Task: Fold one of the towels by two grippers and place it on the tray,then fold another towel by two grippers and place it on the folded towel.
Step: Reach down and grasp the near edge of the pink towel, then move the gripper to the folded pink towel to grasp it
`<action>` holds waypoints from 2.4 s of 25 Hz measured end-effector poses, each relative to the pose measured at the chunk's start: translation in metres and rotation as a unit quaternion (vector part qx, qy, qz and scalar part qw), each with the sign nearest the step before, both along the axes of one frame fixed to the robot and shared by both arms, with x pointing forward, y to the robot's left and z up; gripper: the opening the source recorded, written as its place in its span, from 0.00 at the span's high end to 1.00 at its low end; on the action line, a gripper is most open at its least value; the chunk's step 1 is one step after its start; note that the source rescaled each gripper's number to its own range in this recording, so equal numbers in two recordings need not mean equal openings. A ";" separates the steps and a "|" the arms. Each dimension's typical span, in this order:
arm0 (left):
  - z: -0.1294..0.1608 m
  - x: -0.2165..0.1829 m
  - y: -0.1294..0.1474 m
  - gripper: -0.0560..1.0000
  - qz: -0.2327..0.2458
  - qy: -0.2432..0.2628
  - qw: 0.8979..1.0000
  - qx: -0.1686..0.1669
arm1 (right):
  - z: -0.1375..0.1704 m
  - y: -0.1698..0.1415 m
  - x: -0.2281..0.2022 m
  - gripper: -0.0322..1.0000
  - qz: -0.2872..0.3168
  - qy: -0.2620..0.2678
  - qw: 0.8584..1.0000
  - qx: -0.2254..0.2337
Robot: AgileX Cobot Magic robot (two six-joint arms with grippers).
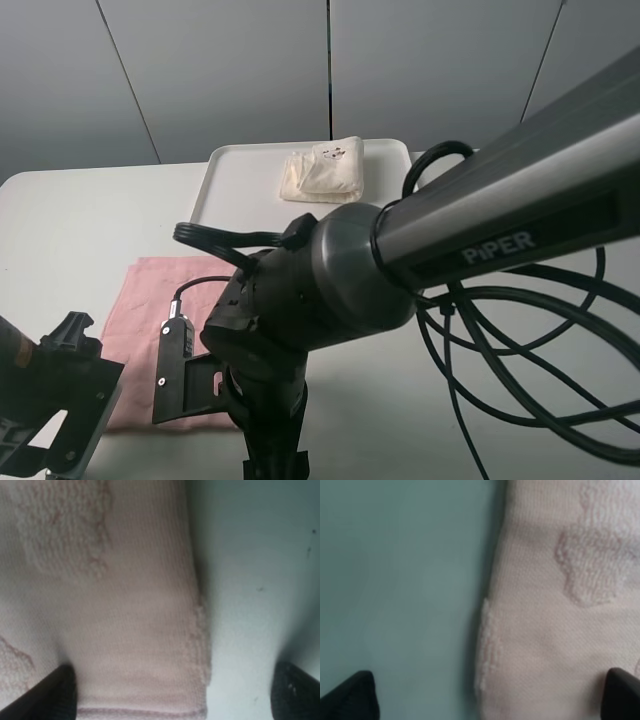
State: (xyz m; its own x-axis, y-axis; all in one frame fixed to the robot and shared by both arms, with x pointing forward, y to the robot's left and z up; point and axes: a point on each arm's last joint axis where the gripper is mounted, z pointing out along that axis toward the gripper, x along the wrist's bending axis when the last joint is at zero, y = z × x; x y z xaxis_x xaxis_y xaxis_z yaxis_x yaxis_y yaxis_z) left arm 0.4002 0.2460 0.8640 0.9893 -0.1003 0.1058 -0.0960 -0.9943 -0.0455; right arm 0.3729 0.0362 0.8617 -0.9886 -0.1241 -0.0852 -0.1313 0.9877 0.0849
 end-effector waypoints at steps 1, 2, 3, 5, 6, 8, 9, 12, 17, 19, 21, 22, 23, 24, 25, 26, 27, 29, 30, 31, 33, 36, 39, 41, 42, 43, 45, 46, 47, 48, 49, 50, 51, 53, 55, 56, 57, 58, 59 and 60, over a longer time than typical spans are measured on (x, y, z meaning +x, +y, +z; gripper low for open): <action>0.000 0.000 0.000 0.00 0.000 0.000 1.000 0.000 | -0.001 0.000 0.000 0.10 -0.002 0.003 1.000 -0.003; 0.000 0.000 0.000 0.00 0.000 -0.001 1.000 0.000 | -0.002 -0.001 -0.001 0.16 -0.005 0.006 1.000 -0.005; 0.000 0.000 0.000 0.00 0.000 -0.001 1.000 0.000 | -0.004 -0.001 -0.002 0.21 -0.010 0.012 1.000 -0.010; 0.000 0.000 0.000 0.00 0.000 -0.002 1.000 -0.001 | -0.006 -0.002 -0.002 0.31 -0.012 0.016 1.000 -0.016; 0.000 0.000 0.000 0.00 0.000 -0.002 1.000 -0.001 | -0.005 -0.002 -0.002 0.35 -0.012 0.016 1.000 -0.017; 0.000 0.000 0.000 0.00 0.000 -0.002 1.000 -0.001 | -0.006 -0.002 -0.002 0.38 -0.012 0.016 1.000 -0.018; 0.000 0.000 0.000 0.00 0.001 -0.001 1.000 -0.001 | -0.006 -0.002 -0.002 0.39 -0.014 0.017 1.000 -0.018; 0.000 0.000 0.000 0.00 0.001 -0.001 1.000 -0.001 | -0.006 -0.002 -0.002 0.39 -0.013 0.016 1.000 -0.018; 0.000 0.000 0.000 0.00 0.002 -0.001 1.000 -0.002 | -0.006 -0.002 -0.002 0.39 -0.013 0.013 1.000 -0.019; 0.000 0.000 0.000 0.00 0.002 -0.001 1.000 -0.002 | -0.006 -0.002 0.000 0.39 -0.018 0.005 1.000 -0.021; 0.000 0.000 0.000 0.00 0.002 -0.001 1.000 -0.002 | -0.006 -0.002 0.002 0.39 -0.023 -0.006 1.000 -0.018; 0.000 0.000 0.000 0.00 0.002 -0.001 1.000 -0.002 | -0.005 -0.001 0.003 0.39 -0.023 -0.010 1.000 -0.018; 0.000 0.000 0.000 0.00 0.002 -0.001 1.000 -0.002 | -0.005 -0.001 0.003 0.40 -0.024 -0.011 1.000 -0.016; 0.000 0.000 0.000 0.00 0.002 -0.001 1.000 -0.002 | -0.005 -0.001 0.004 0.42 -0.024 -0.012 1.000 -0.016; 0.000 0.000 0.000 0.00 0.002 -0.001 1.000 -0.002 | -0.005 -0.001 0.004 0.44 -0.024 -0.013 0.999 -0.015; 0.000 0.000 0.000 0.00 0.002 -0.001 1.000 -0.002 | -0.005 -0.001 0.004 0.49 -0.022 -0.015 1.000 -0.016; 0.000 0.000 0.000 0.00 0.002 -0.001 1.000 -0.002 | -0.005 -0.001 0.004 0.55 -0.022 -0.016 1.000 -0.015; 0.000 0.000 0.000 0.00 0.002 -0.001 1.000 -0.002 | -0.006 0.000 0.005 0.69 -0.019 -0.019 1.000 -0.014; 0.000 0.000 0.000 0.00 0.002 -0.001 1.000 -0.002 | -0.006 0.000 0.005 0.76 -0.018 -0.019 1.000 -0.014; 0.000 0.000 0.000 0.00 0.002 -0.001 1.000 -0.002 | -0.006 0.000 0.005 0.84 -0.018 -0.020 1.000 -0.013; 0.000 0.000 0.000 0.00 0.002 -0.001 1.000 -0.002 | -0.006 0.000 0.005 0.95 -0.016 -0.022 1.000 -0.012; 0.000 0.000 0.000 0.00 0.002 -0.001 1.000 -0.001 | -0.006 0.000 0.005 0.96 -0.014 -0.023 1.000 -0.013; 0.000 0.000 0.000 0.00 0.001 -0.002 1.000 -0.001 | -0.006 0.000 0.006 0.97 -0.013 -0.024 1.000 -0.013; 0.000 0.000 0.000 0.00 0.001 -0.002 1.000 -0.001 | -0.006 0.000 0.006 0.97 -0.013 -0.024 1.000 -0.013; 0.000 0.000 0.000 0.00 0.001 -0.002 1.000 -0.001 | -0.006 0.000 0.006 0.97 -0.013 -0.024 1.000 -0.013; 0.000 0.000 0.000 0.00 0.001 -0.003 1.000 -0.001 | -0.006 0.000 0.006 0.97 -0.013 -0.024 1.000 -0.013; 0.000 0.000 0.000 0.02 0.000 -0.003 1.000 -0.001 | -0.006 0.000 0.006 0.97 -0.013 -0.024 1.000 -0.013; 0.000 -0.001 0.000 0.05 0.000 -0.002 1.000 -0.001 | -0.006 0.000 0.006 0.97 -0.013 -0.024 1.000 -0.013; -0.001 -0.001 0.000 0.10 0.000 -0.001 1.000 -0.001 | -0.006 0.000 0.006 0.97 -0.013 -0.024 1.000 -0.013; -0.001 -0.002 0.001 0.16 0.000 -0.001 1.000 -0.001 | -0.006 0.000 0.006 0.97 -0.013 -0.024 1.000 -0.013; -0.001 -0.001 0.000 0.24 0.000 -0.004 1.000 -0.003 | -0.006 0.000 0.006 0.97 -0.013 -0.024 1.000 -0.013; -0.001 -0.001 0.000 0.32 0.000 -0.006 1.000 -0.005 | -0.006 0.000 0.006 0.97 -0.013 -0.024 1.000 -0.013; 0.000 0.000 -0.001 0.39 0.001 -0.011 1.000 -0.008 | -0.006 0.000 0.005 0.97 -0.015 -0.023 1.000 -0.013; 0.000 0.001 -0.001 0.51 0.000 -0.016 1.000 -0.012 | -0.007 0.000 0.005 0.97 -0.016 -0.022 1.000 -0.013; 0.000 0.002 -0.002 0.59 0.000 -0.022 1.000 -0.016 | -0.007 0.000 0.005 0.97 -0.017 -0.021 1.000 -0.012; 0.000 0.002 -0.002 0.63 0.000 -0.025 1.000 -0.018 | -0.007 0.000 0.005 0.97 -0.017 -0.021 1.000 -0.012; 0.000 0.003 -0.003 0.68 0.000 -0.027 0.999 -0.019 | -0.007 0.000 0.005 0.97 -0.017 -0.021 1.000 -0.012; 0.000 0.003 -0.003 0.73 -0.001 -0.028 0.999 -0.020 | -0.007 0.000 0.005 0.97 -0.019 -0.020 1.000 -0.012; 0.000 0.003 -0.003 0.79 -0.001 -0.029 0.999 -0.020 | -0.007 0.000 0.005 0.97 -0.019 -0.019 1.000 -0.012; 0.000 0.003 -0.003 0.86 -0.001 -0.028 0.999 -0.020 | -0.007 0.000 0.005 0.97 -0.021 -0.018 1.000 -0.011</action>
State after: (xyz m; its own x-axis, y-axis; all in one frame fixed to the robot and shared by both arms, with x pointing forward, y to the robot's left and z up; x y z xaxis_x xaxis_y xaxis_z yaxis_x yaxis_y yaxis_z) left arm 0.4033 0.2431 0.8637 0.9817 -0.0962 0.1646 -0.0957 -0.9953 -0.0107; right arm 0.3774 0.0363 0.8551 -0.9895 -0.0840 -0.1178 -0.0914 0.9941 0.0589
